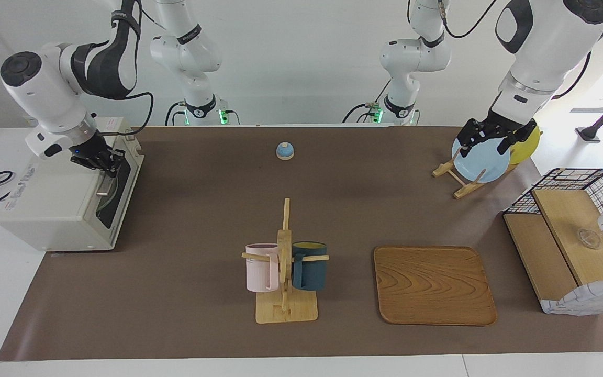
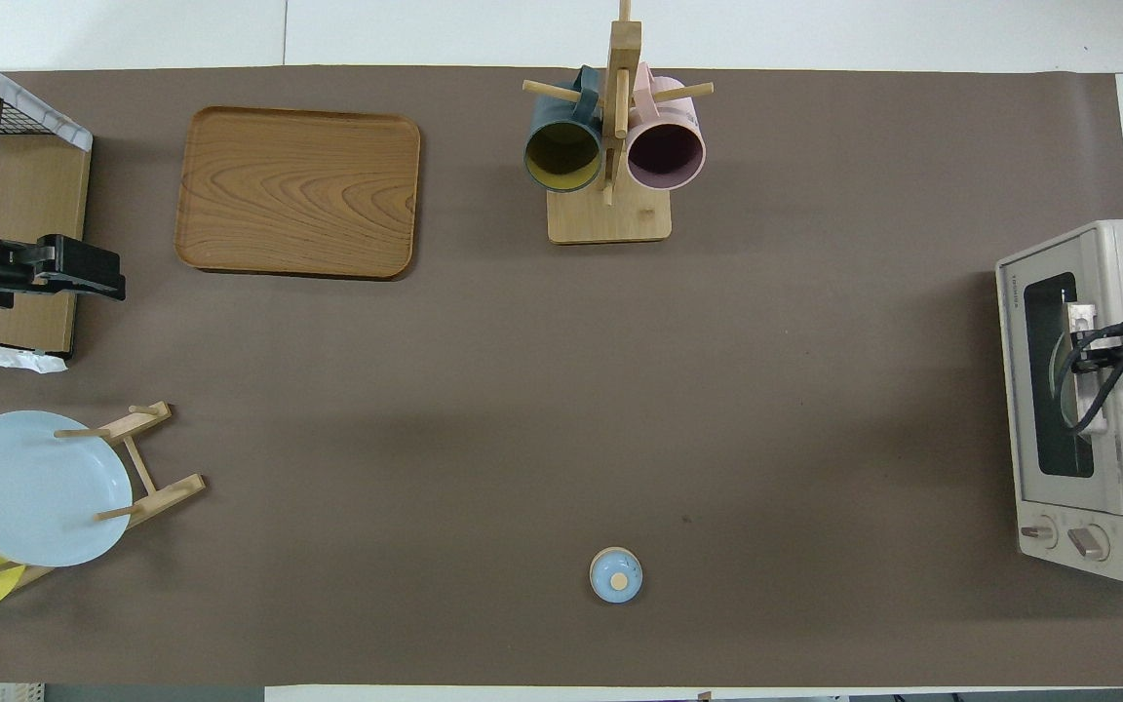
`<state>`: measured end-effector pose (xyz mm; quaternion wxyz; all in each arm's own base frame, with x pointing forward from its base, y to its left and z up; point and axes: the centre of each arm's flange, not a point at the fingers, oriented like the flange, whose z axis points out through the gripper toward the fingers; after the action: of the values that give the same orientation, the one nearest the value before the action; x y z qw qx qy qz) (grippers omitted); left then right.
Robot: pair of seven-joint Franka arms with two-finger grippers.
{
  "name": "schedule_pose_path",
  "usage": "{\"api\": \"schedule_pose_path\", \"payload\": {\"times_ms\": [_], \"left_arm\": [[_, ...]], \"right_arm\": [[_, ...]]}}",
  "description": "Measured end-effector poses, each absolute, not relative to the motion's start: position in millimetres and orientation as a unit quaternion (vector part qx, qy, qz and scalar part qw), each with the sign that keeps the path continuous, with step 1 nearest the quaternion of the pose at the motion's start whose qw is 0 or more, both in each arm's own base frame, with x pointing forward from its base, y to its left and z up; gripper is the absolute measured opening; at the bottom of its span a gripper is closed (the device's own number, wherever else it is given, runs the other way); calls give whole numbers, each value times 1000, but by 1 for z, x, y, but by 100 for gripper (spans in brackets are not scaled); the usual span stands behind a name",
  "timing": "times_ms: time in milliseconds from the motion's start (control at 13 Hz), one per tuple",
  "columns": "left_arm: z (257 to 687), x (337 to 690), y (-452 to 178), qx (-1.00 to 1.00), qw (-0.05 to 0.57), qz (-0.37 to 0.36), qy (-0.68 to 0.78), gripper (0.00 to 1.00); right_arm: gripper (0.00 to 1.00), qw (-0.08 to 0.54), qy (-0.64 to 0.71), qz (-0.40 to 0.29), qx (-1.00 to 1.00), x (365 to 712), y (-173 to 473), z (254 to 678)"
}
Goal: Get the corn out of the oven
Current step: 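Pull the oven door down and open with the right gripper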
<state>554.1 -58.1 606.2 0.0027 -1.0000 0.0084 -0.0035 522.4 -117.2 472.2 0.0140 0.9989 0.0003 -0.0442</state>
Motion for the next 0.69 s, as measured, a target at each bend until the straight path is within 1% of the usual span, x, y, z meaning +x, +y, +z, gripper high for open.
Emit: {"api": "schedule_pose_path", "payload": {"times_ms": [385,538,692], "left_arm": [[606,554,-58,-1000,3,-4,8,100],[606,554,-57,-1000,3,-4,8,100],[606,554,-57,-1000,3,-4,8,100]], "right_arm": [[1,16,8,-36,999,520,-109,467],[1,17,22,-29,999,519,-81,457],[1,18,30,-28,999,521,-48,437]]}}
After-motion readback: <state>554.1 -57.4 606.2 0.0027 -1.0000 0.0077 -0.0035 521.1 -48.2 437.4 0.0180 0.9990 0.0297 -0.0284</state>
